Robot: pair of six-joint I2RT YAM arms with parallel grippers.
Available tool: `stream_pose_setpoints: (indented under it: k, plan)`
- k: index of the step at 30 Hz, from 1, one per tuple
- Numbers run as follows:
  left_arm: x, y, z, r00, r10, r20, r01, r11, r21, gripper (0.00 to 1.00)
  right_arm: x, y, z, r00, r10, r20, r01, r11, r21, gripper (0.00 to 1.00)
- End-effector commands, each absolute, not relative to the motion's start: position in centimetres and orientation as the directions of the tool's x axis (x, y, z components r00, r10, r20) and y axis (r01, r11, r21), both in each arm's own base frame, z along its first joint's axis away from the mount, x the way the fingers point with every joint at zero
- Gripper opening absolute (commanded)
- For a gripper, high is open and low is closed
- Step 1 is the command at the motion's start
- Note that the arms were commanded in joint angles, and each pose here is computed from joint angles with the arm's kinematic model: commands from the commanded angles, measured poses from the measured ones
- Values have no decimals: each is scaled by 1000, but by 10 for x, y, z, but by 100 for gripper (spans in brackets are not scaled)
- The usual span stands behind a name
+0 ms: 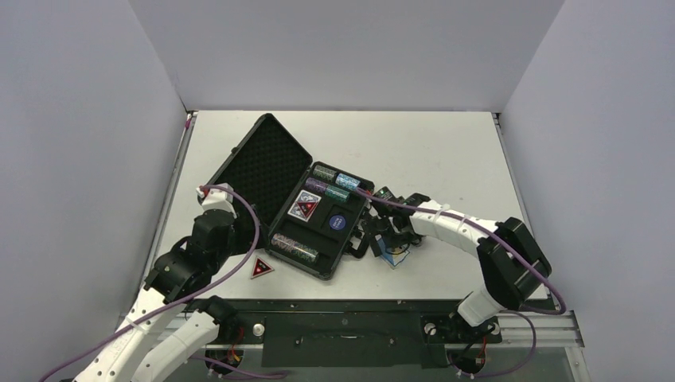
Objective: Pack up texas hold em set
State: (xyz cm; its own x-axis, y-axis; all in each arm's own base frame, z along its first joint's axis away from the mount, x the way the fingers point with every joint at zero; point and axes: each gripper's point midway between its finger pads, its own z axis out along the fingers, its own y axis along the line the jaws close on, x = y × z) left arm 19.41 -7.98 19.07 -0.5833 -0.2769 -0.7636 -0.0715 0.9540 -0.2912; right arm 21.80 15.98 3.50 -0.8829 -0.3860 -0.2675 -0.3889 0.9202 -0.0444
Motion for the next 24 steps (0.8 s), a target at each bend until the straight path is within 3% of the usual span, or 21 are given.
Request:
stream_pose_setpoints:
  k: [1,14,24]
  plan:
    - [197,-81,195,-569,-285,-771,-64,950,-304,96,214,172,30,-867,-430,-250,-434,900,-44,92]
    - [197,-81,195,-563,-287,-775,-60,949,-308,96,219,171,24,-870,-440,-221,-434,897,-78,92]
    - [197,-81,195,-561,-285,-777,-56,950,-308,96,217,174,16,-871,-452,-192,-449,891,-60,71]
